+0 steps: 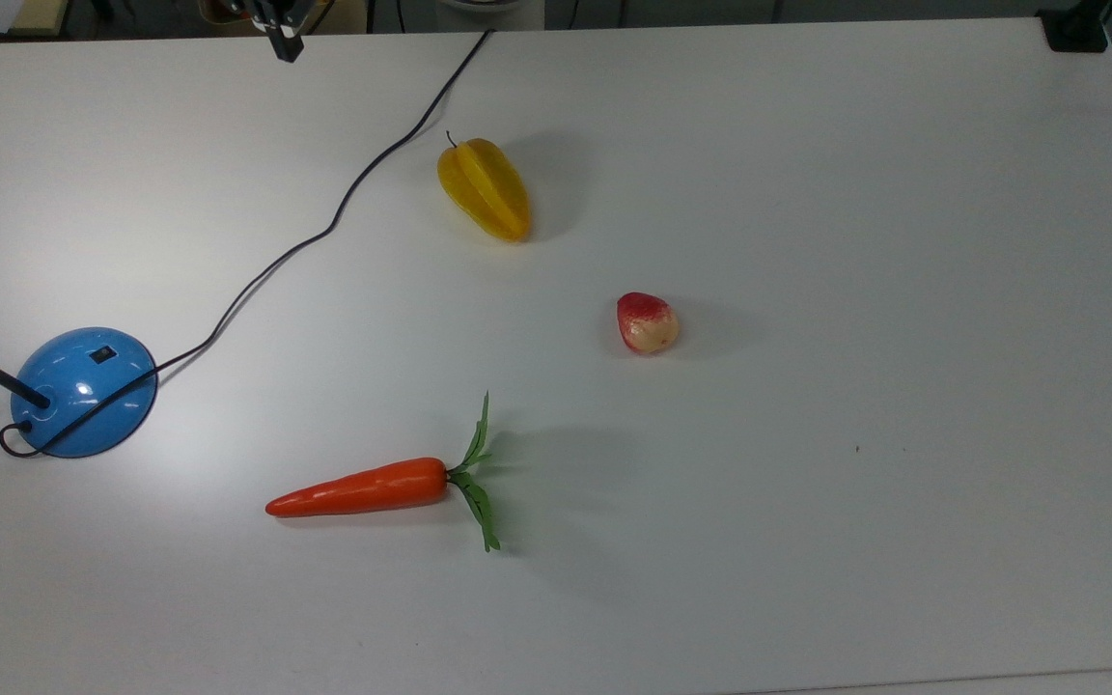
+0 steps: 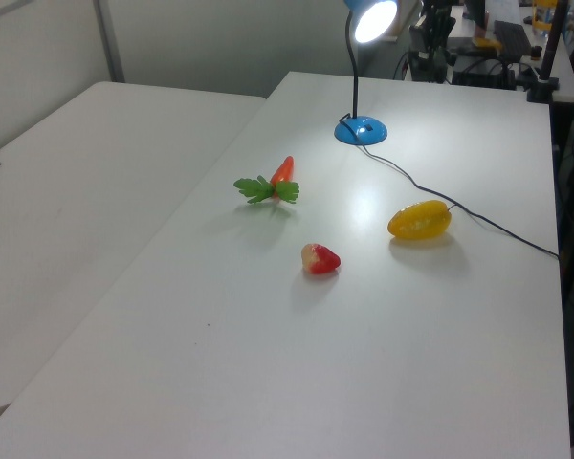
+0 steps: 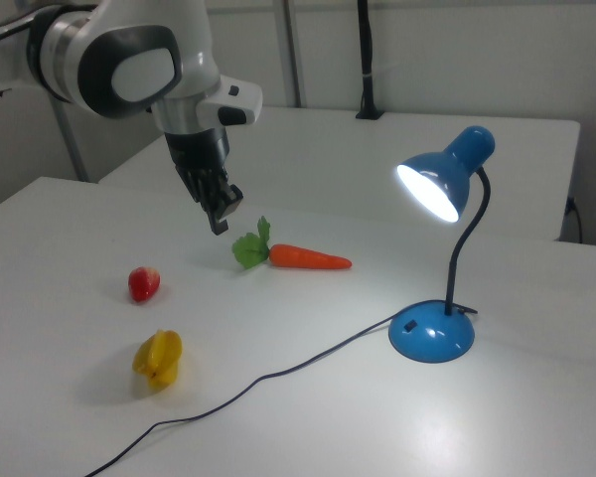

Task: Turn off lamp
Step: 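Swing the gripper over the blue lamp base above its switch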

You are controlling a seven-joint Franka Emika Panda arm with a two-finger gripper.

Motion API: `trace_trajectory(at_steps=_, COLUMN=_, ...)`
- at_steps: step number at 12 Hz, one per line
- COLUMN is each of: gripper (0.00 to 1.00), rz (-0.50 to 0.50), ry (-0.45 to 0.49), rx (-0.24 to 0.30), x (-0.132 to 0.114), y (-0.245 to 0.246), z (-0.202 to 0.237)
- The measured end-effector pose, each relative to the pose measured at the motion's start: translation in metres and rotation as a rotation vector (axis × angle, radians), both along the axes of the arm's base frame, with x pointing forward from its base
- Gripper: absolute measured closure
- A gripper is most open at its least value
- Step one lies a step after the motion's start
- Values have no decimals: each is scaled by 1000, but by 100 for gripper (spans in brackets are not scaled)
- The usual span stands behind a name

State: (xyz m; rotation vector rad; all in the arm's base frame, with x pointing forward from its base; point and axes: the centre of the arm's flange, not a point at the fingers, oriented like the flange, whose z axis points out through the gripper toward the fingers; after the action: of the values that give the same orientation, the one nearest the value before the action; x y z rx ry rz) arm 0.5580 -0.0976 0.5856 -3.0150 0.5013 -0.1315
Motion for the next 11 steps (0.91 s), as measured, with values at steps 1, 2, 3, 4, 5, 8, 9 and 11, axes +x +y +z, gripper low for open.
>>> trace_trajectory(at_steps=1, gripper=99, rz=-20, ry=-16, rx=-3, x=0, y=-8, z=-7)
trace_trajectory(at_steps=2, gripper=99, rz=-40, ry=-33, rx=-5, x=1, y=-13, z=-13)
trace_trajectory(at_steps=3, gripper=99, rz=-82, ry=-63, rx=-8, x=1, y=-19, z=-24)
trace_trajectory(at_steps=4, gripper=99, rz=-111, ry=-85, rx=-10, x=2, y=-23, z=-32)
trace_trajectory(at_steps=5, gripper=99, rz=-144, ry=-117, rx=-18, x=1, y=-26, z=-46)
trace_trajectory(at_steps=8, gripper=99, rz=-214, ry=-227, rx=-100, x=-3, y=-47, z=-88)
trace_trajectory(at_steps=9, gripper=99, rz=-241, ry=-253, rx=-119, x=-3, y=-56, z=-100)
trace_trajectory(at_steps=11, gripper=99, rz=-311, ry=-319, rx=-140, x=5, y=-82, z=-126)
